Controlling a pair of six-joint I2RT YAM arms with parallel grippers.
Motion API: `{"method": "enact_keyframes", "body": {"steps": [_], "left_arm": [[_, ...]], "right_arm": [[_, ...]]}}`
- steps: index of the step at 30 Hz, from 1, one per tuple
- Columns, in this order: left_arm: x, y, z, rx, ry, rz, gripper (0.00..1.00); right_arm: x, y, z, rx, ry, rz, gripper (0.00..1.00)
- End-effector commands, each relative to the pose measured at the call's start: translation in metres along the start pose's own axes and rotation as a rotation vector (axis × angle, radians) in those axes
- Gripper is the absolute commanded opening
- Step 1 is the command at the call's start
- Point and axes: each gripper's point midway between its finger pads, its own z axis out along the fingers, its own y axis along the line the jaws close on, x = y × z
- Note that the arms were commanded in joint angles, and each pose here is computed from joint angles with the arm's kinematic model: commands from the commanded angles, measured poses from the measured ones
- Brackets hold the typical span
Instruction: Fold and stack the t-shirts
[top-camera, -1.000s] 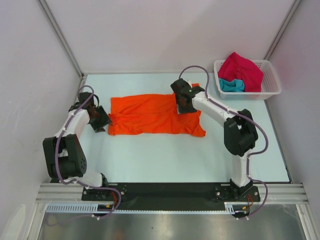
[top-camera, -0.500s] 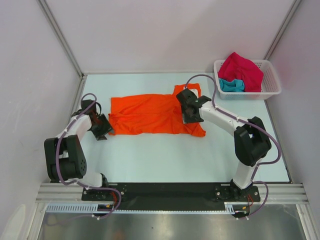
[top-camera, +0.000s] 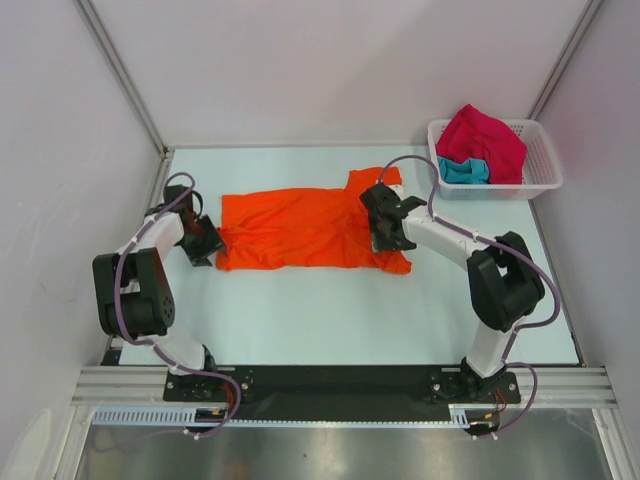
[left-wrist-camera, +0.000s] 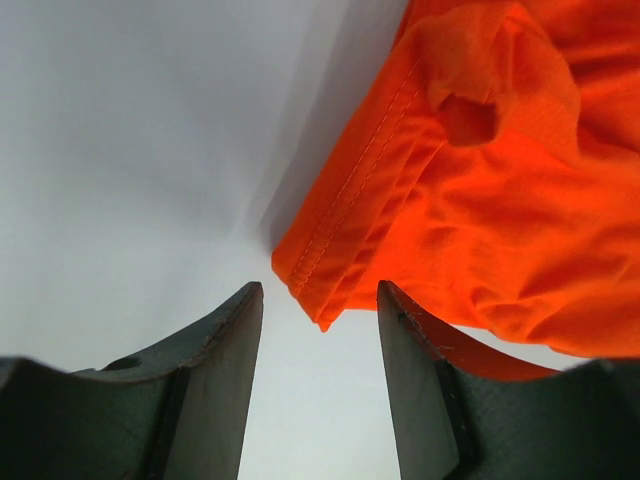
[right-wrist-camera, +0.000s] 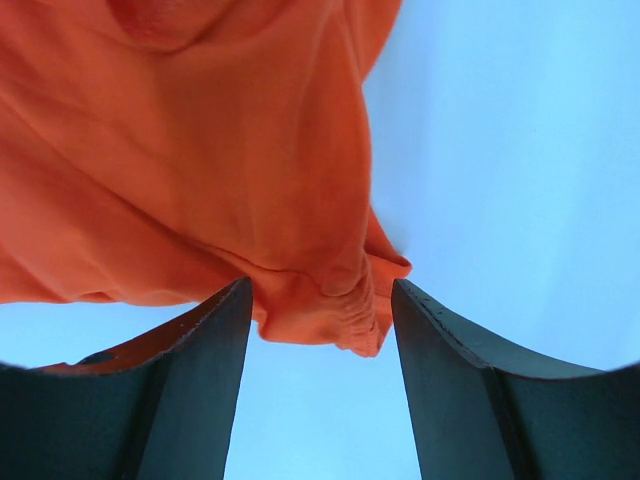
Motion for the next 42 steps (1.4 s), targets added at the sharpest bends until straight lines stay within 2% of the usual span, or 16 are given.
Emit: {"method": "enact_keyframes", "body": {"steps": [1,16,32,42], "left_arm": [[-0.015,-0.009,-0.003,0.007,-0.03,0.03,0.55],[-0.002,-0.018,0.003,-0.007,-0.01,0.059,0.55],[0.004,-0.01,0.017,-0.05,0.015,0.06,0.54],[0.004,-0.01,0.019,-0.05,0.015,0.068,0.46]], "right_arm": [[-0.008,-0.012,-0.006,0.019,-0.047,0.044,0.63],[0.0,-0.027,-0.002,0.041,-0.041,0.056,0.64],[0.009,-0.035,0.008,0.037,-0.028,0.074,0.65],[0.014,-0.033,0.017,0.029,-0.007,0.074,0.65]]}}
